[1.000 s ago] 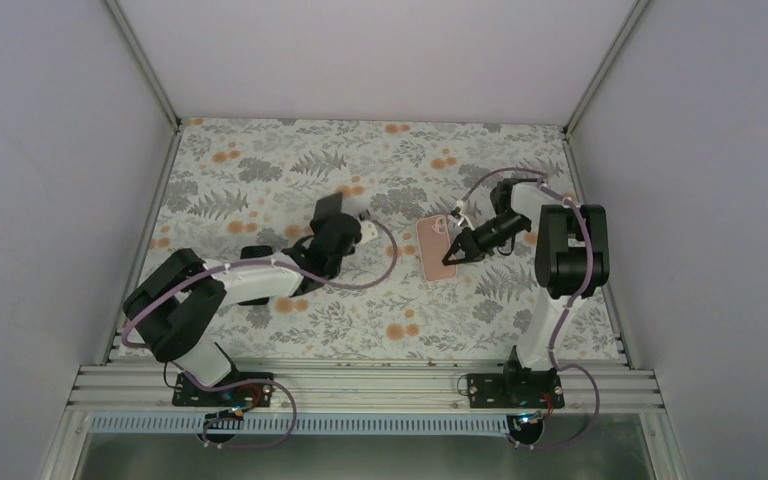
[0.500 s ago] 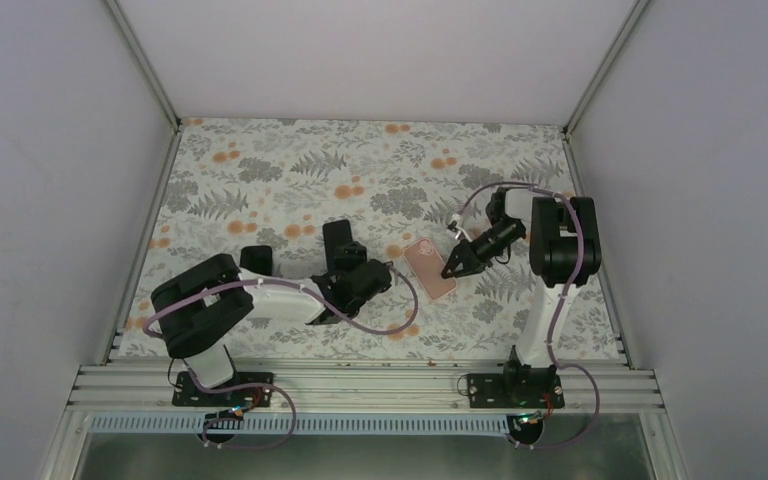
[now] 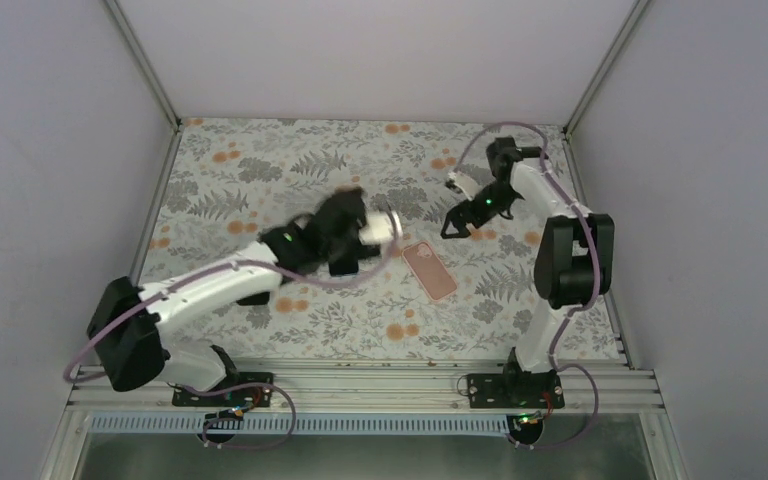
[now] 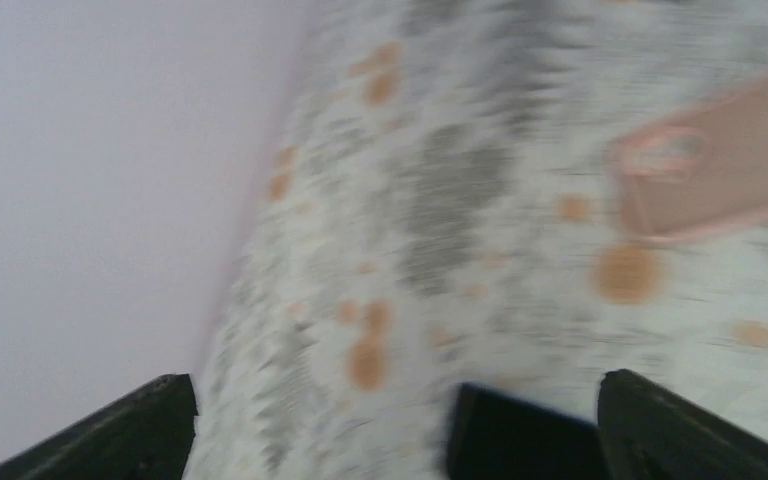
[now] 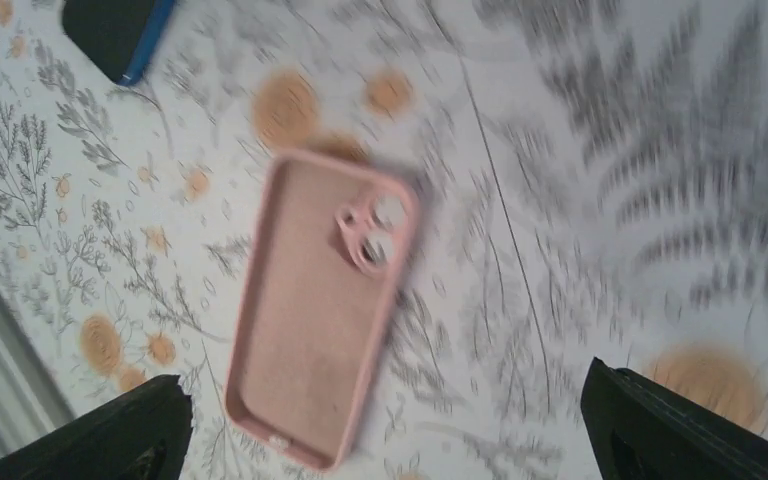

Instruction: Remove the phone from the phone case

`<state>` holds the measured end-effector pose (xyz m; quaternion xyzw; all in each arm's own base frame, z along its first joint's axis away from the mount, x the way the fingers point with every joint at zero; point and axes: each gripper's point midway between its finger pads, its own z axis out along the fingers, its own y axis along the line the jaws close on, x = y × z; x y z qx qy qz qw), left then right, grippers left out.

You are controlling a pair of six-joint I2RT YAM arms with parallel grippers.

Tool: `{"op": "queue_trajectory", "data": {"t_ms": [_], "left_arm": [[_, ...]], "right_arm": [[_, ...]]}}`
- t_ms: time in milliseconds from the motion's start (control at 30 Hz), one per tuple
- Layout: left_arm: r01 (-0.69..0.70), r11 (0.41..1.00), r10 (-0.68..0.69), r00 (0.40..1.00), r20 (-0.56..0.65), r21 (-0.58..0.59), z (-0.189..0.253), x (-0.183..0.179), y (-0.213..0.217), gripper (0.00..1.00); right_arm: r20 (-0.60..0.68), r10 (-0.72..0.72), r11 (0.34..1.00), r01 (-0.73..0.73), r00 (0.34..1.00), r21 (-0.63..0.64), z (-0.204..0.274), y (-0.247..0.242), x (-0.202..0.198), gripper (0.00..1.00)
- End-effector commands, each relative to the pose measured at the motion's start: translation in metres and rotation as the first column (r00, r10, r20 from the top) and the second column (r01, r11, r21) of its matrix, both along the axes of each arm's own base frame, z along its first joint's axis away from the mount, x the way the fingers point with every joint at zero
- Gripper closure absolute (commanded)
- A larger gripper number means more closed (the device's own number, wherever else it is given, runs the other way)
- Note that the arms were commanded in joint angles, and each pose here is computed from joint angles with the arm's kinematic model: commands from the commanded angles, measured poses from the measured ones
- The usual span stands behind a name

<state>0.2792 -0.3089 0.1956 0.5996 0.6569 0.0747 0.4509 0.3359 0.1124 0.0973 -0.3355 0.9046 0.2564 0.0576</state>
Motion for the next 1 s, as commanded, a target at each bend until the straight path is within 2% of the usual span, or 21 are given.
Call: {"op": "queue_trajectory", "data": {"t_ms": [0, 67, 133, 167, 200, 233, 267, 300, 333, 433, 567, 667, 800, 900, 967], "left_arm": [[-0.132, 0.990, 0.131, 0.991, -0.011, -0.058, 0.041, 0.065, 0.072, 0.07], [-0.248, 0.968, 0.248, 0.969, -0.011, -0.040, 0.043, 0.098, 0.122, 0.35], [-0.342, 0.939, 0.340, 0.939, -0.055, -0.028, 0.032, 0.120, 0.175, 0.62], [-0.405, 0.914, 0.402, 0.912, -0.083, -0.025, 0.024, 0.129, 0.209, 0.82], [-0.439, 0.898, 0.434, 0.894, -0.114, -0.023, 0.012, 0.133, 0.233, 0.92], [-0.469, 0.883, 0.464, 0.876, -0.129, -0.010, 0.001, 0.136, 0.254, 0.97], [-0.490, 0.872, 0.486, 0.864, -0.133, 0.006, -0.012, 0.137, 0.271, 0.98], [-0.496, 0.868, 0.494, 0.858, -0.142, 0.023, -0.024, 0.135, 0.282, 0.98], [-0.496, 0.868, 0.495, 0.855, -0.156, 0.035, -0.037, 0.132, 0.289, 0.98], [-0.482, 0.874, 0.481, 0.840, -0.251, 0.062, -0.078, 0.122, 0.294, 0.98], [-0.464, 0.882, 0.455, 0.789, -0.413, 0.085, -0.126, 0.111, 0.292, 0.98], [-0.475, 0.878, 0.454, 0.778, -0.435, 0.066, -0.136, 0.112, 0.294, 0.98], [-0.488, 0.869, 0.470, 0.761, -0.448, 0.082, -0.152, 0.110, 0.303, 0.98], [-0.482, 0.870, 0.469, 0.741, -0.481, 0.105, -0.169, 0.102, 0.310, 0.98], [-0.462, 0.880, 0.449, 0.730, -0.515, 0.112, -0.180, 0.094, 0.308, 0.98]], "right_arm": [[0.183, 0.263, 0.964, -0.251, 0.947, -0.087, 0.029, 0.062, -0.007, 0.00], [0.205, 0.419, 0.908, -0.409, 0.885, -0.088, 0.028, 0.106, -0.033, 0.00], [0.225, 0.556, 0.828, -0.556, 0.800, -0.071, 0.027, 0.151, -0.064, 0.07], [0.239, 0.602, 0.792, -0.608, 0.762, -0.056, 0.026, 0.173, -0.075, 0.17], [0.242, 0.645, 0.754, -0.655, 0.725, -0.046, 0.023, 0.194, -0.088, 0.29], [0.242, 0.680, 0.718, -0.695, 0.692, -0.032, 0.022, 0.214, -0.098, 0.46], [0.236, 0.709, 0.686, -0.728, 0.665, -0.010, 0.018, 0.233, -0.108, 0.72], [0.225, 0.737, 0.651, -0.759, 0.637, 0.019, 0.012, 0.256, -0.120, 0.91], [0.228, 0.749, 0.631, -0.774, 0.623, 0.042, 0.010, 0.273, -0.125, 0.96], [0.266, 0.779, 0.574, -0.816, 0.568, 0.063, 0.002, 0.322, -0.139, 0.97], [0.319, 0.802, 0.511, -0.857, 0.505, 0.070, -0.010, 0.382, -0.154, 0.97], [0.314, 0.818, 0.484, -0.872, 0.482, 0.078, -0.030, 0.411, -0.168, 0.97], [0.317, 0.813, 0.478, -0.871, 0.489, 0.116, -0.048, 0.431, -0.182, 0.97], [0.327, 0.794, 0.496, -0.857, 0.513, 0.141, -0.055, 0.441, -0.184, 0.97], [0.344, 0.769, 0.529, -0.838, 0.539, 0.131, -0.060, 0.447, -0.177, 0.97]]}}
